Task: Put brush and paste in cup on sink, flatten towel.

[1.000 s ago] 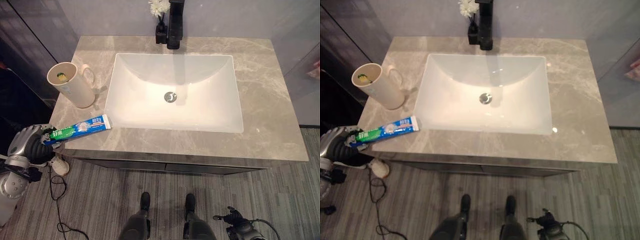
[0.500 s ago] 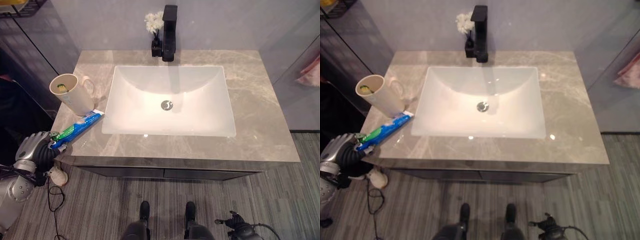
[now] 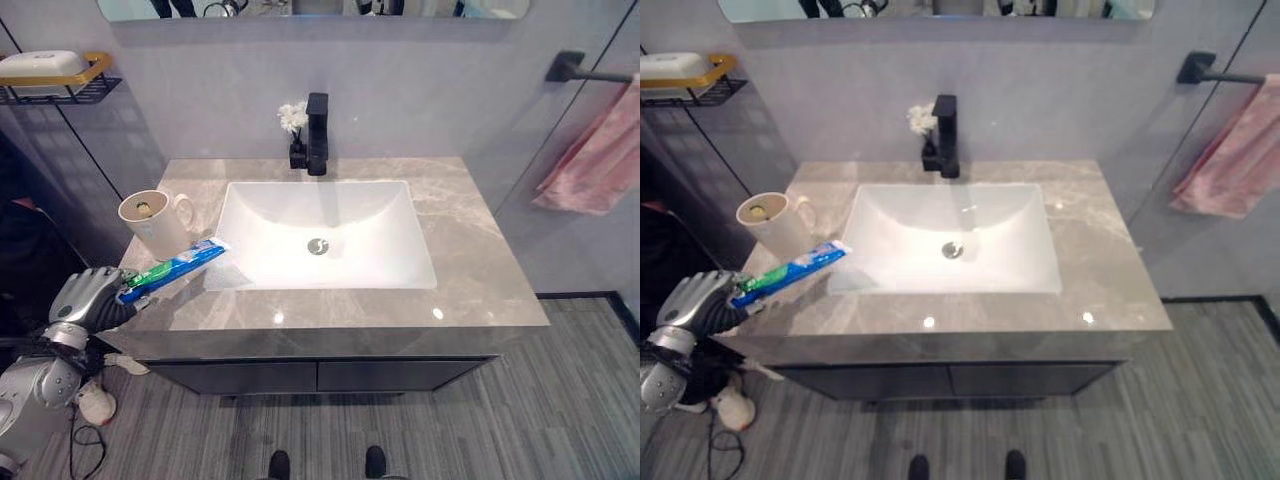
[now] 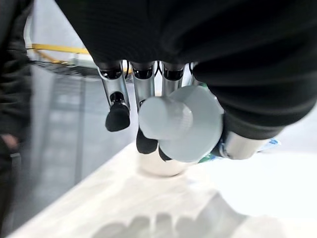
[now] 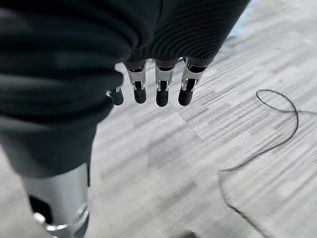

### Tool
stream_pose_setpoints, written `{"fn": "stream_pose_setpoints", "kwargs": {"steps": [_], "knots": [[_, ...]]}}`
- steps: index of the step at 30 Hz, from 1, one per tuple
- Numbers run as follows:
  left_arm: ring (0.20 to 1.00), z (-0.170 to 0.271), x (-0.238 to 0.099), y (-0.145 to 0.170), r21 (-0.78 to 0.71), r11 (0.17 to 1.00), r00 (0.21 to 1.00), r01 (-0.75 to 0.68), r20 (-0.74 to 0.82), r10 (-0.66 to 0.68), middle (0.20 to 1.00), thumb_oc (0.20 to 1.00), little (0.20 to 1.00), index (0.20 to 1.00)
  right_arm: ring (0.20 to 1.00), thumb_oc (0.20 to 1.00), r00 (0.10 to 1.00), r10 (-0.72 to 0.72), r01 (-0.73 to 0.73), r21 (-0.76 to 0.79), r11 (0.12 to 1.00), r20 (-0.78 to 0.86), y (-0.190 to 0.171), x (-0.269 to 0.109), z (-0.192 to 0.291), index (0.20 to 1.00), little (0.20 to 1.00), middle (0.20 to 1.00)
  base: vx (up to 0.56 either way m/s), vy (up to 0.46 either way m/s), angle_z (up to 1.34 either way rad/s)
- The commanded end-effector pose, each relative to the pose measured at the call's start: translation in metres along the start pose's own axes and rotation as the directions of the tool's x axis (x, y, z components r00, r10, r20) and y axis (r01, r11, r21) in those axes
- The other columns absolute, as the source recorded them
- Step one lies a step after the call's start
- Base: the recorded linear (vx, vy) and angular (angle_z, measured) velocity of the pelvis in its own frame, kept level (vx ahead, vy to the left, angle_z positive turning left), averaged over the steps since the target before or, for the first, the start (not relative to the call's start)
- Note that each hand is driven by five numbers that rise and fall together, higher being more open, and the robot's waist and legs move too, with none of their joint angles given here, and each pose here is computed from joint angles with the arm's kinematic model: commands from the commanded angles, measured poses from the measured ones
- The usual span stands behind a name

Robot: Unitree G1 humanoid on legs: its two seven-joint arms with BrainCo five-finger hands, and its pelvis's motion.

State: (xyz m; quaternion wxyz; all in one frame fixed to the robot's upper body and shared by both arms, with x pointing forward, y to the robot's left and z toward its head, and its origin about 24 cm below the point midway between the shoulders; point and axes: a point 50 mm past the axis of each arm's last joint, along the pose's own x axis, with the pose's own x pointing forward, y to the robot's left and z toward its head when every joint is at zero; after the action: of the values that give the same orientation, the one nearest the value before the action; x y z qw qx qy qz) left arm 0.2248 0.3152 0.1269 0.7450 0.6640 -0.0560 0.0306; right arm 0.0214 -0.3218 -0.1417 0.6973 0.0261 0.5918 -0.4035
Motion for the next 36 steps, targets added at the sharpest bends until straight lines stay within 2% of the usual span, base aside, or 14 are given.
{"fn": "stream_pose_setpoints", "kwargs": {"steps": [1,4,5,7,9,11,15,21,25,26,28,31,33,36], "knots": [[0.2,0.019,0.024,0.051,0.023,0.956,0.95,-0.294,0.122,0.289,0.2,0.2,0.2,0.2,1.0,1.0,0.954,-0.162,0.114,0.193,0.975,0.254,-0.018,-0.007,0.073,1.0,1.0,1.0,-0.01,-0.034,-0.03],[0.2,0.027,0.027,0.046,0.002,0.934,0.926,-0.357,0.132,0.353,0.2,0.2,0.2,0.2,1.0,1.0,0.724,-0.275,0.116,0.282,0.953,0.633,-0.031,-0.052,0.161,1.0,1.0,1.0,0.0,0.0,0.0],[0.2,0.036,0.029,0.042,-0.063,0.91,0.902,-0.41,0.121,0.415,0.2,0.2,0.2,0.2,1.0,1.0,0.515,-0.325,0.025,0.366,0.93,0.793,-0.032,-0.098,0.201,1.0,1.0,1.0,0.0,0.012,-0.12],[0.2,0.036,0.03,0.042,-0.064,0.91,0.902,-0.41,0.122,0.414,0.2,0.2,0.2,0.2,1.0,1.0,0.516,-0.326,0.026,0.366,0.93,0.792,-0.032,-0.098,0.201,1.0,1.0,1.0,0.01,0.012,-0.26],[0.2,0.052,0.034,0.045,-0.196,0.84,0.843,-0.506,0.095,0.529,0.2,0.2,0.2,0.2,1.0,1.0,0.151,-0.28,-0.181,0.305,0.935,0.948,-0.014,-0.179,0.241,1.0,1.0,1.0,0.01,0.011,-0.19],[0.2,0.061,0.037,0.057,-0.238,0.801,0.804,-0.55,0.112,0.585,0.2,0.2,0.2,0.2,1.0,1.0,-0.051,-0.176,-0.257,0.158,0.954,0.983,0.004,-0.226,0.256,1.0,1.0,1.0,-0.02,-0.012,-0.18],[0.2,0.064,0.038,0.076,-0.254,0.742,0.744,-0.621,0.107,0.659,0.2,0.2,0.2,0.2,1.0,1.0,-0.267,-0.016,-0.301,-0.068,0.951,0.964,0.032,-0.281,0.264,1.0,1.0,1.0,0.0,-0.01,-0.07],[0.2,0.064,0.038,0.092,-0.284,0.665,0.679,-0.691,0.06,0.732,0.2,0.2,0.2,0.2,1.0,1.0,-0.278,0.174,-0.424,-0.283,0.86,0.945,0.079,-0.302,0.262,1.0,1.0,1.0,0.0,-0.005,0.02],[0.2,0.077,0.044,0.113,-0.327,0.598,0.608,-0.732,0.082,0.79,0.2,0.2,0.2,0.2,1.0,1.0,-0.194,0.405,-0.684,-0.419,0.598,0.894,0.138,-0.308,0.247,1.0,1.0,1.0,-0.03,-0.021,0.08],[0.2,0.089,0.047,0.12,-0.358,0.579,0.58,-0.732,0.118,0.806,0.2,0.2,0.2,0.2,1.0,1.0,-0.218,0.487,-0.778,-0.452,0.436,0.846,0.16,-0.321,0.236,1.0,1.0,1.0,-0.03,-0.007,0.17],[0.2,0.103,0.05,0.128,-0.371,0.577,0.552,-0.728,0.183,0.813,0.2,0.2,0.2,0.2,1.0,1.0,-0.328,0.58,-0.787,-0.555,0.269,0.746,0.179,-0.346,0.224,1.0,1.0,1.0,-0.02,-0.002,0.12],[0.2,0.111,0.052,0.133,-0.372,0.579,0.531,-0.726,0.231,0.815,0.2,0.2,0.2,0.2,1.0,1.0,-0.402,0.62,-0.759,-0.624,0.185,0.673,0.187,-0.362,0.218,1.0,1.0,1.0,0.0,0.0,0.01],[0.2,0.126,0.055,0.135,-0.393,0.583,0.504,-0.711,0.293,0.813,0.2,0.2,0.2,0.2,1.0,1.0,-0.513,0.638,-0.714,-0.698,0.055,0.574,0.199,-0.389,0.21,1.0,1.0,1.0,-0.01,0.004,0.04],[0.2,0.132,0.055,0.136,-0.417,0.58,0.49,-0.7,0.311,0.814,0.2,0.2,0.2,0.2,1.0,1.0,-0.552,0.618,-0.706,-0.708,0.012,0.56,0.2,-0.402,0.21,1.0,1.0,1.0,0.0,0.002,0.01]]}}
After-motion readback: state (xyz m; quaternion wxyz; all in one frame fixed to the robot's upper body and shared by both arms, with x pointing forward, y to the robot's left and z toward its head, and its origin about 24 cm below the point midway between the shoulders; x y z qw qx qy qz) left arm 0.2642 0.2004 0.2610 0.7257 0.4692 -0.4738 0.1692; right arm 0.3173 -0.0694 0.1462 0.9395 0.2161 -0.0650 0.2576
